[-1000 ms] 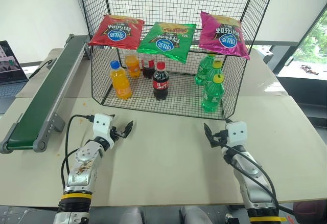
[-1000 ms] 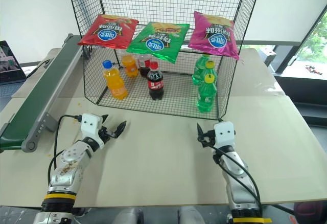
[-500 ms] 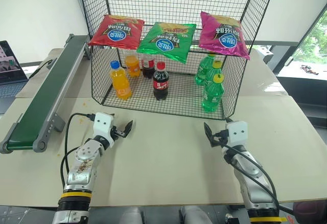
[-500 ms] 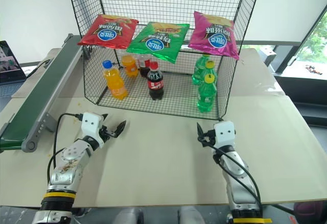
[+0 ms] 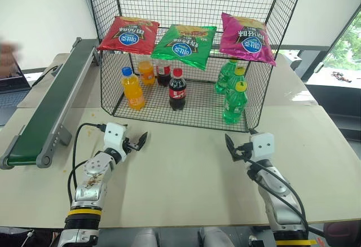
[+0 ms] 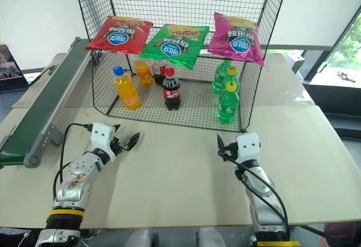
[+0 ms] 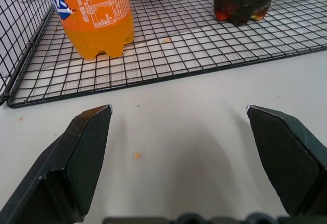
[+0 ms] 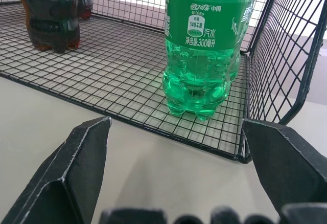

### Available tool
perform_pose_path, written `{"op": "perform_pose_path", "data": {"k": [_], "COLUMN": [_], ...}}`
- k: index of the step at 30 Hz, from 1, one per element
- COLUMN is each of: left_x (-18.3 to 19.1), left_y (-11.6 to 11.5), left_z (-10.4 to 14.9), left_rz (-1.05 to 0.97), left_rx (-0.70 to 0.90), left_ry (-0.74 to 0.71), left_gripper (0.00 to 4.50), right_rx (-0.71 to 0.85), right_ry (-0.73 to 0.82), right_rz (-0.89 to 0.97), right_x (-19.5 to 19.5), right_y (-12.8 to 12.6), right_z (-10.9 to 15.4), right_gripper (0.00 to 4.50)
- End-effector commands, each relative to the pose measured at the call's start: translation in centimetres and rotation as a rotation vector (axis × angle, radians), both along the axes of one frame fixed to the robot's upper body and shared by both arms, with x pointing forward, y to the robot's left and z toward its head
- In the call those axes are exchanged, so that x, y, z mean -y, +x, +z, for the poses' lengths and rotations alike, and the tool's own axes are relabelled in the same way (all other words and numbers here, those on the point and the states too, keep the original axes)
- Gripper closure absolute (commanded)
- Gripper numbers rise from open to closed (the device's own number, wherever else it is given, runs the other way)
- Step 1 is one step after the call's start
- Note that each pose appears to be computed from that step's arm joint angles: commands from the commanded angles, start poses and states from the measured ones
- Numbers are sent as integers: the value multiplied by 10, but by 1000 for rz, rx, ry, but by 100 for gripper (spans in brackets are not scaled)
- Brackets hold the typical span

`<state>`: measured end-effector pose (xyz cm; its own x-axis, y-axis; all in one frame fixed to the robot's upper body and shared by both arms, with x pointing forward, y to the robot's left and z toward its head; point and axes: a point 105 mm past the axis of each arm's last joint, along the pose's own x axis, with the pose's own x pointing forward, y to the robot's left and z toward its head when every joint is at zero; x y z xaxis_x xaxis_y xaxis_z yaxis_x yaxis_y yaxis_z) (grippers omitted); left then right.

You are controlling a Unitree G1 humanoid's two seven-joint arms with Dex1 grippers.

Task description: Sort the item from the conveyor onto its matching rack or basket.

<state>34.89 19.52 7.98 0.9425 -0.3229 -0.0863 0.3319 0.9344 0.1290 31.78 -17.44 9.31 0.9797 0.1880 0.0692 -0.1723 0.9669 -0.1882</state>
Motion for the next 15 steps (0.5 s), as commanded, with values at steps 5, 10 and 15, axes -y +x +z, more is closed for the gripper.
{"op": "perform_pose_path", "data": {"k": [5, 10, 15], "left_x": [4, 6, 4], "left_y": [5, 5, 7], "left_z": [16, 17, 20], "left_rz": [-14, -21, -21], "left_rx": [61, 63, 70], "left_ry": [-13, -16, -11], "left_gripper": [1, 1, 1], "right_rx": [78, 77, 72], "right_ry": [5, 4, 4], "right_rz": [13, 7, 13], "right_x": [-3, -1, -3], "right_y": [0, -1, -1], "right_z": [19, 19, 17], "right_gripper": [0, 0, 0]}}
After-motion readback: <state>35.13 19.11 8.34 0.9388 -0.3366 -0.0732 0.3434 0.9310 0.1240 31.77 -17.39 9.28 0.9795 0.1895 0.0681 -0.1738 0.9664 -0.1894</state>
